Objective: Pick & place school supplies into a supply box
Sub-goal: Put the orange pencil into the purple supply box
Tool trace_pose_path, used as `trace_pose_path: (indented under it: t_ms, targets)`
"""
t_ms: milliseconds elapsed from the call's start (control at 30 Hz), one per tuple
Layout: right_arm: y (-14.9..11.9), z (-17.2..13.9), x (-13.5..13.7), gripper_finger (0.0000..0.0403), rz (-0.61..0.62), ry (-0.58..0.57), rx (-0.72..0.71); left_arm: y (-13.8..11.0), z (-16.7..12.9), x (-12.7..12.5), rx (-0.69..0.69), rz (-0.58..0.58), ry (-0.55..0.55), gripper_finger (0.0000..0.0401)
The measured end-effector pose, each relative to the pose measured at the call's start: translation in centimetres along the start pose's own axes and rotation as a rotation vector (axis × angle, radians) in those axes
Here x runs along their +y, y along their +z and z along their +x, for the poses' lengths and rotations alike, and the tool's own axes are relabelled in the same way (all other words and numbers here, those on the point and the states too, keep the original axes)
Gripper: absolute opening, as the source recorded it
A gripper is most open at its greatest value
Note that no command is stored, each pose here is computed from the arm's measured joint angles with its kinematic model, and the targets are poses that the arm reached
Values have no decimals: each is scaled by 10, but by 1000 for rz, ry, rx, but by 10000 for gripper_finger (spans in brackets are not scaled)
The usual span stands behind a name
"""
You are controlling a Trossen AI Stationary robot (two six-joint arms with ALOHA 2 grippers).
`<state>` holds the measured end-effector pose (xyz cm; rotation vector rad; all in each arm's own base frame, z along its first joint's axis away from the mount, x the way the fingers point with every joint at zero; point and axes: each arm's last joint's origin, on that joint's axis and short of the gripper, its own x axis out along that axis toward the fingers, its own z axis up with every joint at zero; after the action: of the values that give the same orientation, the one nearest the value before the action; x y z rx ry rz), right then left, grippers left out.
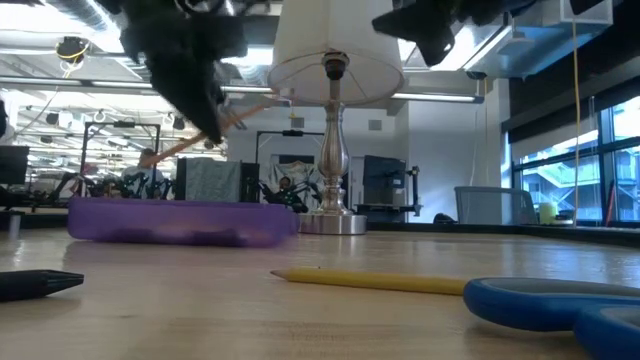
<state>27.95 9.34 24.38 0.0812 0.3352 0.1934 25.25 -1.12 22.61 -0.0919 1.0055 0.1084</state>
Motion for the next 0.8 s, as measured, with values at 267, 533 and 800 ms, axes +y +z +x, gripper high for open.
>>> trace_pose_path:
  t_ms: [267, 533, 800]
  targets:
    - [-1, 0, 5, 262, -3, 138, 25, -7, 32, 14, 215, -74, -45, 16]
    - [-2, 0, 5, 262, 98, 140, 40, -16, 57, 22, 358, -97, -46, 17]
    - [-14, -2, 11, 262, 188, 89, 158, -19, 67, 27, 398, -112, -36, 19]
